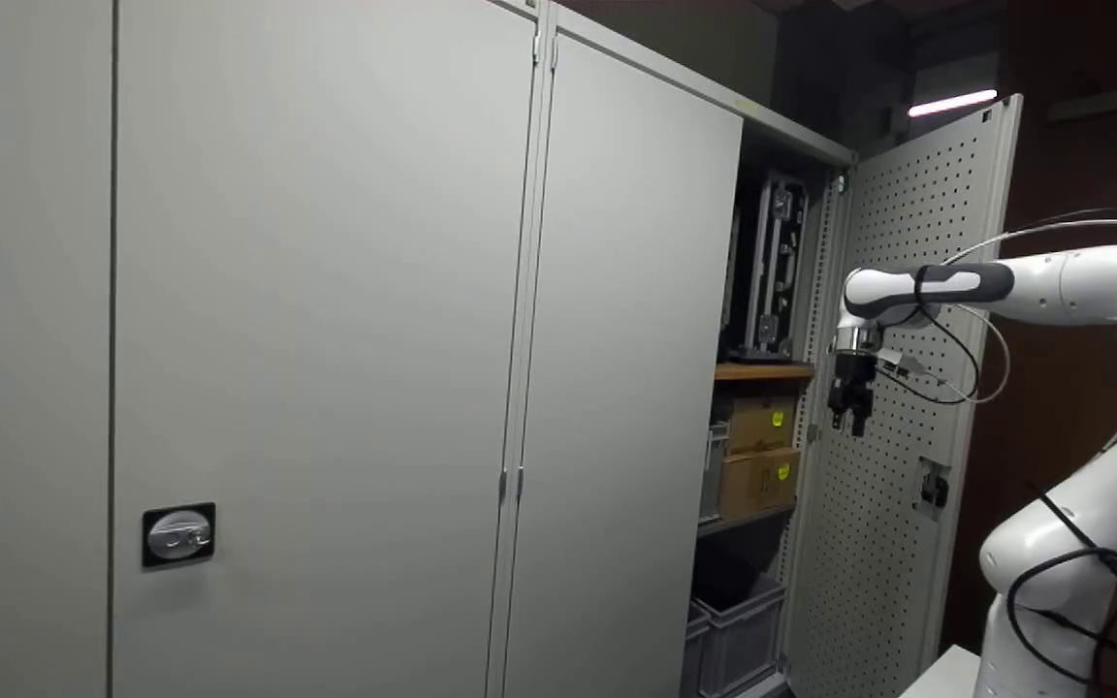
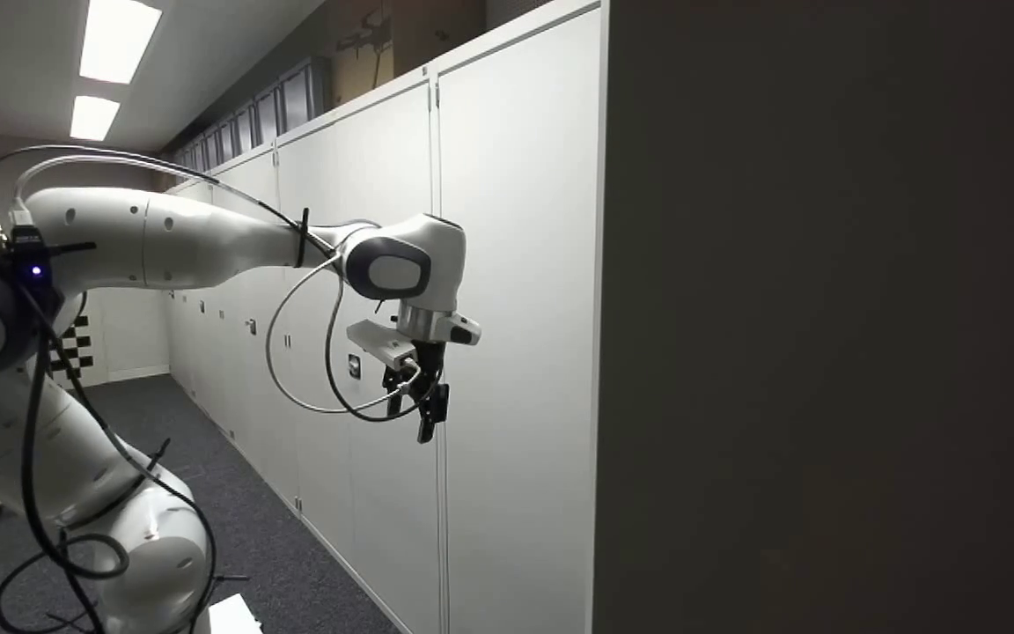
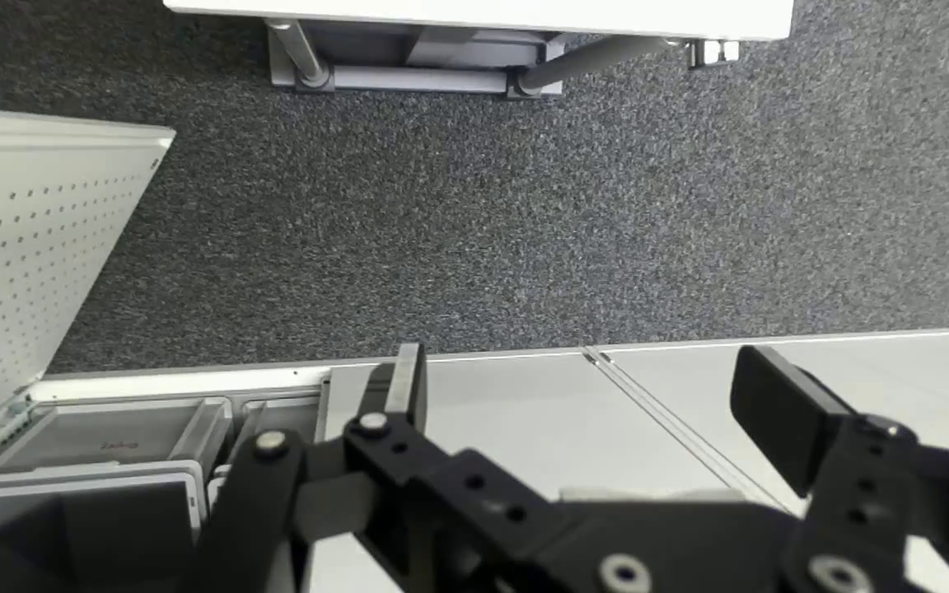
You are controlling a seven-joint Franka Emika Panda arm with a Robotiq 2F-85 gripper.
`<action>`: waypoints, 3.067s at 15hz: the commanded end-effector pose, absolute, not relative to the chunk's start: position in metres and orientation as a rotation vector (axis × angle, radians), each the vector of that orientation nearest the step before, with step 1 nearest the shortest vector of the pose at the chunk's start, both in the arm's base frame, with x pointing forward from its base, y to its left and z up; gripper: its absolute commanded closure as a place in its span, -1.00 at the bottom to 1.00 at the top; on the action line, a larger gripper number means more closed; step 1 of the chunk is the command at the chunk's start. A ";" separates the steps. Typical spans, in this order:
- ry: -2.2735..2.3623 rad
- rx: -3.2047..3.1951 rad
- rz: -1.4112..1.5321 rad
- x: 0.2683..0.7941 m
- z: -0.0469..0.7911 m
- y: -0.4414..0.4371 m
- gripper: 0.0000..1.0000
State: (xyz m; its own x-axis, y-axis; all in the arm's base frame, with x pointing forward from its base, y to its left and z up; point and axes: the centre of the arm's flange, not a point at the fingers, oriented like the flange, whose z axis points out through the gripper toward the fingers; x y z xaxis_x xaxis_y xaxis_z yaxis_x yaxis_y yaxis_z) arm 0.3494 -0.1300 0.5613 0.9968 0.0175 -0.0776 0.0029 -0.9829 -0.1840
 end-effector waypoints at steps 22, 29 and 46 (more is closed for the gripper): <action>0.818 -3.096 -0.235 0.124 0.591 -0.283 -1.00; 0.928 -3.153 -0.418 0.101 0.598 -0.320 -1.00; 0.733 -3.272 -0.933 0.109 0.692 -0.379 -1.00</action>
